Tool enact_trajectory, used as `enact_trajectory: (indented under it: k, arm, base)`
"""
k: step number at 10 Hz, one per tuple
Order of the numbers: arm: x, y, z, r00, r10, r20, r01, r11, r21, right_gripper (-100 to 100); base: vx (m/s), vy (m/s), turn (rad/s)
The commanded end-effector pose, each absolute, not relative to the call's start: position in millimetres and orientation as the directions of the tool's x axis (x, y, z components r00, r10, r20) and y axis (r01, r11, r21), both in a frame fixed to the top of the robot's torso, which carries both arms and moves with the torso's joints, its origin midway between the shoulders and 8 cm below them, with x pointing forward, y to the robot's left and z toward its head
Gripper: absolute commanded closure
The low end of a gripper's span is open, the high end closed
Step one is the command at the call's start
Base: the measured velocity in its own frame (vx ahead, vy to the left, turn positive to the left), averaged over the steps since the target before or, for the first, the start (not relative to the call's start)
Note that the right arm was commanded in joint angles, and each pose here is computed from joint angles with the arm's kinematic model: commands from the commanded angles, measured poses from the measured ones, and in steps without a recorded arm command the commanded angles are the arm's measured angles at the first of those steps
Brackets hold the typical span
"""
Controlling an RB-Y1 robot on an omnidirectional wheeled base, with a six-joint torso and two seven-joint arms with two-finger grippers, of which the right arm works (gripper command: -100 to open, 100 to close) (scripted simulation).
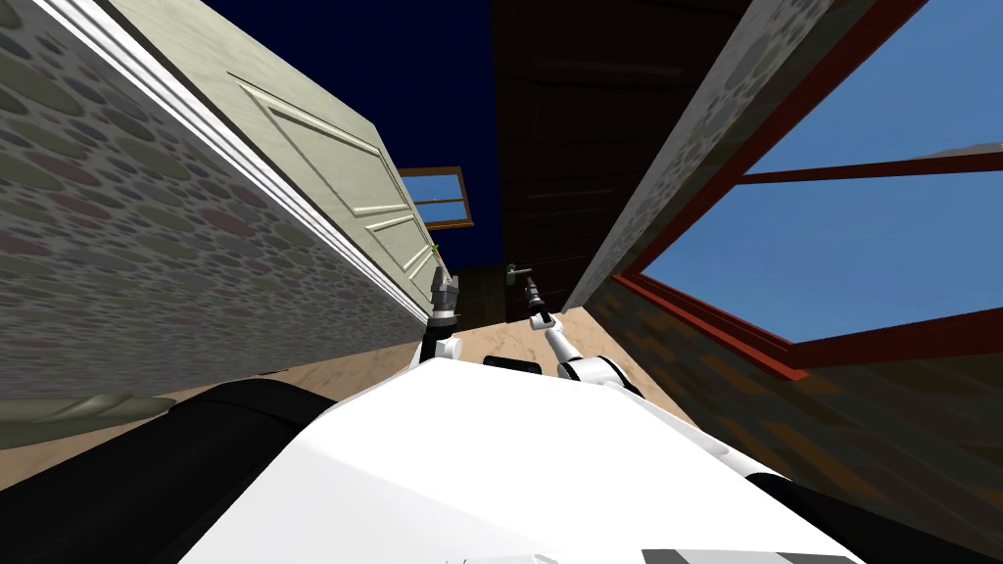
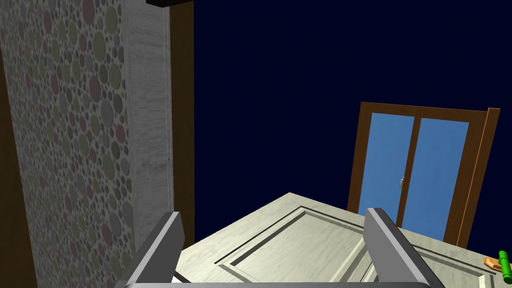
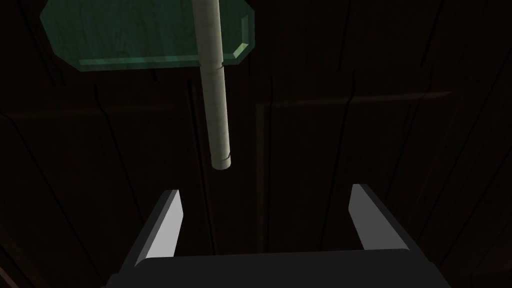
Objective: Push the door open
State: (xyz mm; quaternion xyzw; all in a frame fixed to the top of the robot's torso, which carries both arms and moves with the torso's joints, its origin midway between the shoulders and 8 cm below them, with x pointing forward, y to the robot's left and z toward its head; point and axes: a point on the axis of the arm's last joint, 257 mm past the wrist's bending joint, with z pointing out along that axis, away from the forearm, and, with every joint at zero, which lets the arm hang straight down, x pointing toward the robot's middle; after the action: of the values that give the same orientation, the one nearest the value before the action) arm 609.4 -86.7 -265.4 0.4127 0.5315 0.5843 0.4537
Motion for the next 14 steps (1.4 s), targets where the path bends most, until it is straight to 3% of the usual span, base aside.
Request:
enact_trajectory:
  k: [1, 9, 14]
  arm:
    - [611.0, -79.4, -273.5, -0.259, 0.966, 0.000, -0.066, -0.018, 0.998, -100]
    - [613.9, -62.4, -289.4, -0.284, 0.959, 0.000, -0.011, -0.003, 1.000, -100]
    - [621.8, -102.4, -291.2, -0.246, 0.968, -0.046, -0.018, 0.043, 0.999, -100]
  base:
    - [0.043, -0.052, 0.067]
    - [0.031, -0.037, 0.030]
    - [0.157, 0.052, 0.022]
